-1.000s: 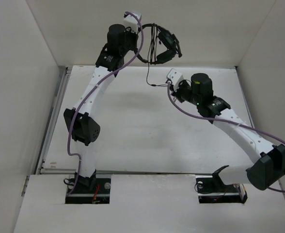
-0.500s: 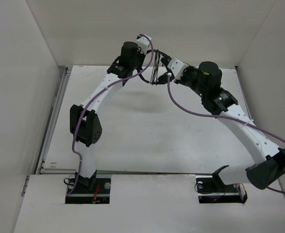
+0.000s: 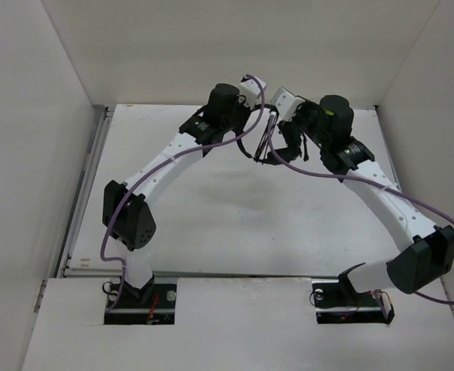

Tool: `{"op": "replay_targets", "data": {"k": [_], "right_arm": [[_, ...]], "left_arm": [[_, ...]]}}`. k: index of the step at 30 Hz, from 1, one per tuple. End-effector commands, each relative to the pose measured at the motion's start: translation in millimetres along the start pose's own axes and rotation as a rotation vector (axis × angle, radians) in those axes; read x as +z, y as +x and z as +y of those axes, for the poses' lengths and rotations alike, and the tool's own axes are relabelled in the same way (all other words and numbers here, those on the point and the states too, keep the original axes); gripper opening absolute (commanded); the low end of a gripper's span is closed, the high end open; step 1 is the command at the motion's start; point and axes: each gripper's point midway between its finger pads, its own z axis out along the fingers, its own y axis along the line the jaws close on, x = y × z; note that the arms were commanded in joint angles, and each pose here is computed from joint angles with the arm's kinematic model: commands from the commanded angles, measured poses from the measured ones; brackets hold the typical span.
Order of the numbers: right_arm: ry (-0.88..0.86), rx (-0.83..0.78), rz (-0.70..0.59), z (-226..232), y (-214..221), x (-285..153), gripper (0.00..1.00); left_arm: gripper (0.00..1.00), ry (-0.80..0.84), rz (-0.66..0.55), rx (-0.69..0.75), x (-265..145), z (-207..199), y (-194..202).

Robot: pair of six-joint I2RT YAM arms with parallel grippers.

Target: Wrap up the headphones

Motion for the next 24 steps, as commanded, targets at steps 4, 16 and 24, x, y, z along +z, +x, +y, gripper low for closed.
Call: {"op": "replay_targets", "data": {"k": [4,16,24], "right_arm": [[0.02,0.119,-0.038,-9.6,16.2,8.7,0.0],[-0.04,0.241,-0.03,-0.8,33.3,8.3,0.14],[-0.096,0.331,-0.028,9.7,41.0,1.8,0.37]], "left_arm": [[0.02,0.136,-0.172,-0.047,-63.2,-42.5,-68.7],[0.02,0.17,-0.157,-0.087,-70.8,-43.9,-67.1],[0.02,0.154,-0.087,-0.155,-55.1,-27.6,-44.2]]}}
